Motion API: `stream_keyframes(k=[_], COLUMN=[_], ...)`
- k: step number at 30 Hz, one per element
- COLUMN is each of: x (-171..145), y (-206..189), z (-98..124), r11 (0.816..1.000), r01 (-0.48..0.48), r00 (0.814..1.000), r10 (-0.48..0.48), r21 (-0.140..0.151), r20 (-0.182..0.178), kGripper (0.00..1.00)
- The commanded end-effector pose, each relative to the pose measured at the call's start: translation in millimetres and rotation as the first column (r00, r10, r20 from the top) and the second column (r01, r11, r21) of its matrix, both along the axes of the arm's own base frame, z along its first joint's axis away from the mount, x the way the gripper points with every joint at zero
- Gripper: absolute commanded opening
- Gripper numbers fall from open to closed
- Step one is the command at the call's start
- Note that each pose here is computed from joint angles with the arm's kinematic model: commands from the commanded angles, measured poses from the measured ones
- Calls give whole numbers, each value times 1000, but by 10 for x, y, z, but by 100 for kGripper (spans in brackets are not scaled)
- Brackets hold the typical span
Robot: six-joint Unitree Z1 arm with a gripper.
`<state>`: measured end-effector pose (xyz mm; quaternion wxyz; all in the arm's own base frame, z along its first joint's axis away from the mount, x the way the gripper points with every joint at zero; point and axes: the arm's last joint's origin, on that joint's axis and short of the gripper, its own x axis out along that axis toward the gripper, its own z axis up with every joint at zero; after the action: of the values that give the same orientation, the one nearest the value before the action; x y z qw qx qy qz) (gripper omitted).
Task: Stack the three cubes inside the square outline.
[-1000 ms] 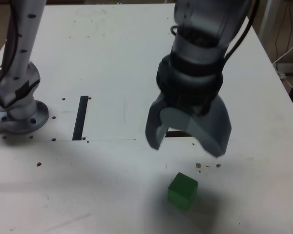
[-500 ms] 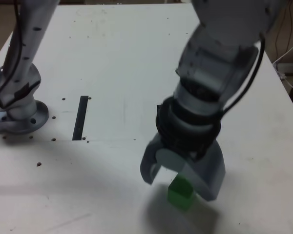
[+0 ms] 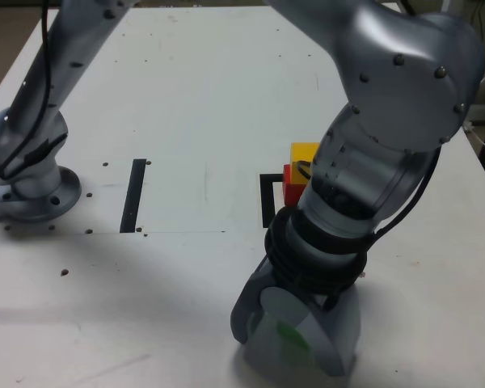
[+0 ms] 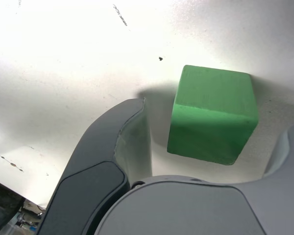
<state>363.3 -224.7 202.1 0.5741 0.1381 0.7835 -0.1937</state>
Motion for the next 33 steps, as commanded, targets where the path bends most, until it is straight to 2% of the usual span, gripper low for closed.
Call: stream_keyframes(k=[1, 3, 6, 33], x=[11, 19, 24, 37], y=[-2, -3, -4, -14], z=[-14, -8, -7, 8], r11=[1000, 1000, 1000, 1000], r01=[-1, 2, 5, 5], r00=[1000, 1000, 1000, 1000], r10=[1, -2, -5, -5], r21=[8, 11, 12, 8], r20=[3, 9, 12, 11], kGripper=[33, 25, 21, 20])
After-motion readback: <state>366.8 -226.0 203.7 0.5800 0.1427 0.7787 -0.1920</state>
